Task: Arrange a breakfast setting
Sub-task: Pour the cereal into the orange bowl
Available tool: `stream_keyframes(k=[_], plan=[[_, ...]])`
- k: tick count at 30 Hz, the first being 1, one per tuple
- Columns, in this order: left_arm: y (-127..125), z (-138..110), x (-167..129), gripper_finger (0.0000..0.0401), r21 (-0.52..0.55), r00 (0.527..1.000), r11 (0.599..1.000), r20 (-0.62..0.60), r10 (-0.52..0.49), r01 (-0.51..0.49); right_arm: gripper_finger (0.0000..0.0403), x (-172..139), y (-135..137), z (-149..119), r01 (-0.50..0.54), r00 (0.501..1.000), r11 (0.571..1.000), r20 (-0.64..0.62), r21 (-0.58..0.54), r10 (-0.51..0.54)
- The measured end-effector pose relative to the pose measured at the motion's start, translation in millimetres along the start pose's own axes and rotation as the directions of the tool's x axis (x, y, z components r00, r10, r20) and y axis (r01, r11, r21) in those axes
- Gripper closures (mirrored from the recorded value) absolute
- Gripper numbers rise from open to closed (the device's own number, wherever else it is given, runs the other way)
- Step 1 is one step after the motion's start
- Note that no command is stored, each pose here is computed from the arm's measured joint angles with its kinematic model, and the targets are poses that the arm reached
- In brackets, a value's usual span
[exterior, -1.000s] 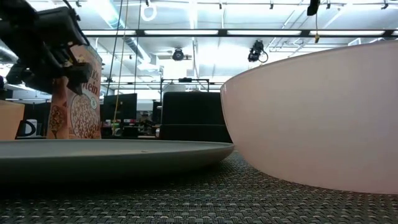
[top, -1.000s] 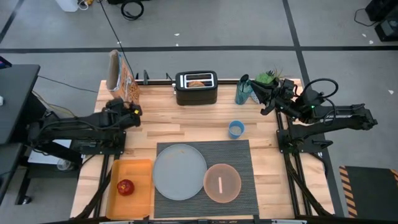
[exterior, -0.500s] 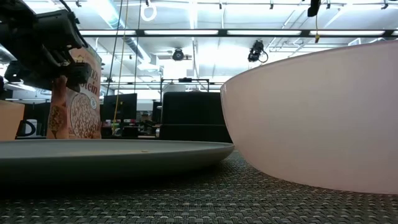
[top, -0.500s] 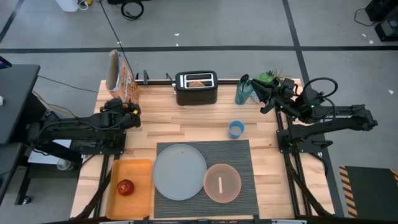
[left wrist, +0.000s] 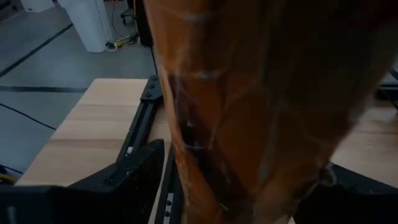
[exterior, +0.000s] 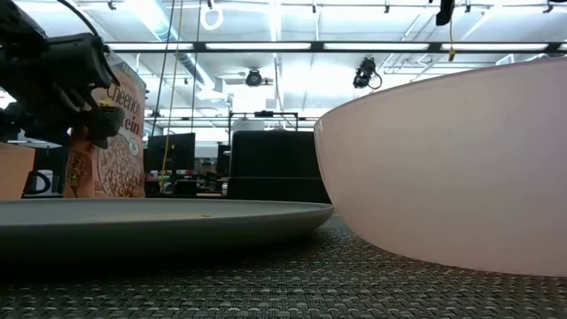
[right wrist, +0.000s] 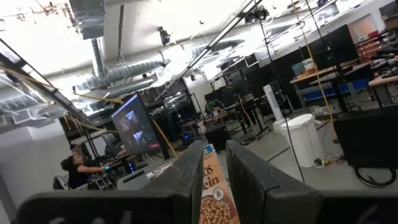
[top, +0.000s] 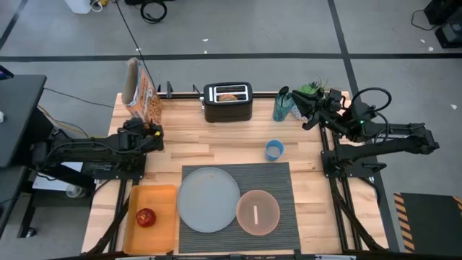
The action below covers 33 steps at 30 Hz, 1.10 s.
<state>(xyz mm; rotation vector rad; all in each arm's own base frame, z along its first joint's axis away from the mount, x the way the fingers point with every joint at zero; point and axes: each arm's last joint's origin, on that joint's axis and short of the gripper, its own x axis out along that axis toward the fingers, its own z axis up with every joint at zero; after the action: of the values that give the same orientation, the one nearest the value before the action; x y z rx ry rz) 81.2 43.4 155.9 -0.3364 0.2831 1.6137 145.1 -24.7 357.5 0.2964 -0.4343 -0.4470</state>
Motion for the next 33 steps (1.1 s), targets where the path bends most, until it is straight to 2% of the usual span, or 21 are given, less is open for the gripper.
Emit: stream_keyframes(k=[4,7,25,29,33], plan=[[-0.3,0.4,0.0,0.0114,-0.005,1.0,1.0,0.01,0.001,-0.001,0.0325,0.0,0.2,0.0,-0.004,1.0,1.0,-0.001,0.0,0.004],[-0.4,0.4,0.0,0.0134,-0.006,1.0,1.0,0.011,0.001,-0.001,0.0325,0.0,0.1,0.0,-0.004,1.0,1.0,-0.001,0.0,0.004],[-1.8,1.4,-0.2,0.0348,-0.022,1.0,1.0,0.012,-0.006,0.006,0.0325,0.0,0.1,-0.1,-0.004,1.0,1.0,-0.002,0.001,0.004],[-6.4,11.7,-3.9,0.0379,-0.061,1.0,0.998,0.011,-0.024,0.025,0.0325,0.0,0.2,-0.1,-0.004,1.0,1.0,-0.002,0.001,0.004],[-10.3,26.6,-9.6,0.039,-0.091,0.999,0.995,0.013,-0.038,0.039,0.0325,0.0,0.4,-0.2,-0.014,1.0,1.0,-0.004,0.001,0.014]])
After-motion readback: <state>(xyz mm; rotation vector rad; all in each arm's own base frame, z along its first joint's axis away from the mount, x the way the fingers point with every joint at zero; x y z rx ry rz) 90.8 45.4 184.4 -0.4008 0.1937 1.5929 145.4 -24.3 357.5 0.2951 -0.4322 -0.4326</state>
